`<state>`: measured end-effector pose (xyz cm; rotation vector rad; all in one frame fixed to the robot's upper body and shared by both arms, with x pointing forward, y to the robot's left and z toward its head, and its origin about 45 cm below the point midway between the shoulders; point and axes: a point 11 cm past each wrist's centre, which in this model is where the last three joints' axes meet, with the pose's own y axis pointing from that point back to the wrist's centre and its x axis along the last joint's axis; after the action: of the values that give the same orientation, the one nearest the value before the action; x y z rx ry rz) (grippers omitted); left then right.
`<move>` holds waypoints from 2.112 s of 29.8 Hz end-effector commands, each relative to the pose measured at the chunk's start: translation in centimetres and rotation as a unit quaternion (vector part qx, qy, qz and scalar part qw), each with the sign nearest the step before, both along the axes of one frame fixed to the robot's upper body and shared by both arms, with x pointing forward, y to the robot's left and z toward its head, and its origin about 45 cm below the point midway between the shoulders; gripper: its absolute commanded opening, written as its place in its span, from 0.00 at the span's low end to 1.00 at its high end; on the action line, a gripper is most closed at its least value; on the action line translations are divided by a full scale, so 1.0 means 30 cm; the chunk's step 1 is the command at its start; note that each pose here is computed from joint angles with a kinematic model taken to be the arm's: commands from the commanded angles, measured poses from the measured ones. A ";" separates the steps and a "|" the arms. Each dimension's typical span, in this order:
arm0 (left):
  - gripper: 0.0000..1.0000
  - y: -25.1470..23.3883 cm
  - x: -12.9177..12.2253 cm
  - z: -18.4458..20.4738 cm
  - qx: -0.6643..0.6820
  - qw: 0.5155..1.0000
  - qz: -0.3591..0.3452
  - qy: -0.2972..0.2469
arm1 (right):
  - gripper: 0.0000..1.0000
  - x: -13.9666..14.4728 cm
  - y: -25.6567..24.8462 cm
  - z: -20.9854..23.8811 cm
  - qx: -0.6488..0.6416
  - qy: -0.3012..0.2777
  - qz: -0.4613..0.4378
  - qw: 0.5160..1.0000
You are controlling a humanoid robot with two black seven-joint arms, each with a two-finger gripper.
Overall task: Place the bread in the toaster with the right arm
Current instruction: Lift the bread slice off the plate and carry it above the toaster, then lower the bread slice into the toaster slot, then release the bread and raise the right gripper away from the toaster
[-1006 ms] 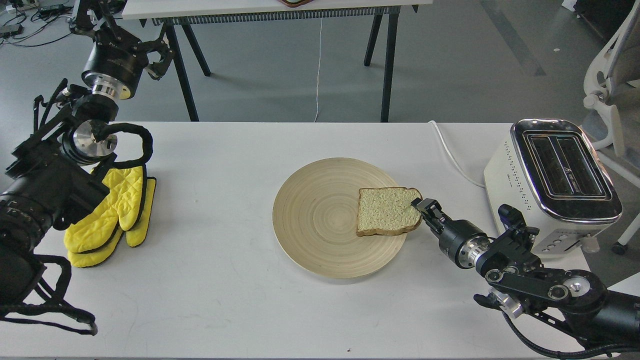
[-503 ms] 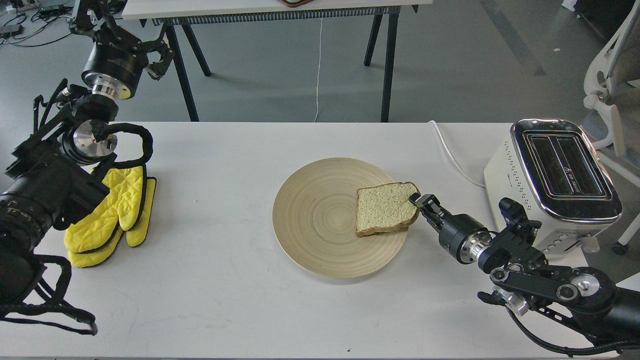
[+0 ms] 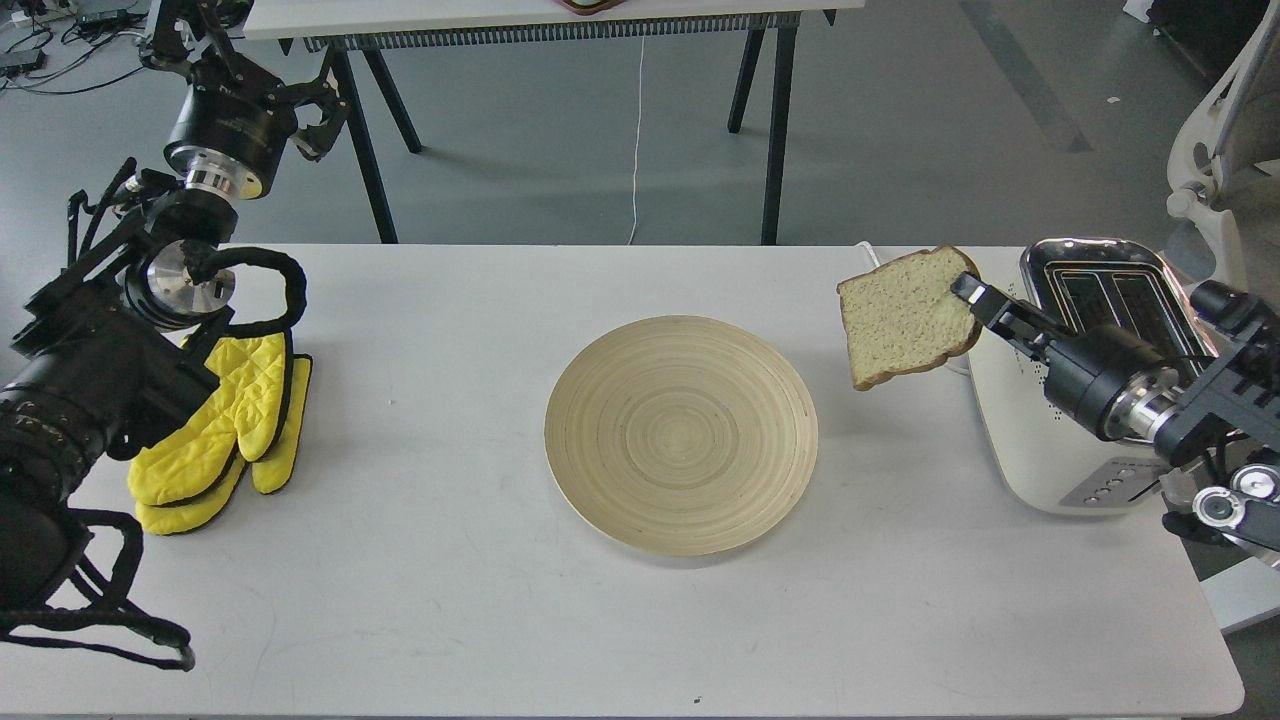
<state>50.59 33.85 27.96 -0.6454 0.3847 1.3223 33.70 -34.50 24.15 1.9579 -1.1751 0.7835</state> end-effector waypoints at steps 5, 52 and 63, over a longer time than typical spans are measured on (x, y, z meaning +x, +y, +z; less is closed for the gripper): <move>1.00 0.001 0.000 0.000 0.000 1.000 0.000 0.000 | 0.04 -0.055 -0.281 0.212 -0.093 -0.037 -0.075 0.992; 1.00 0.001 0.000 0.001 -0.001 1.000 0.001 0.000 | 0.96 0.036 -0.266 0.203 -0.055 -0.014 -0.109 0.992; 1.00 0.001 0.000 0.001 -0.002 1.000 0.001 0.000 | 1.00 0.261 -0.051 0.358 0.290 -0.057 -0.132 0.946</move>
<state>50.59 33.88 27.97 -0.6476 0.3848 1.3232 39.48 -38.74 34.35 1.9974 -1.7364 0.5080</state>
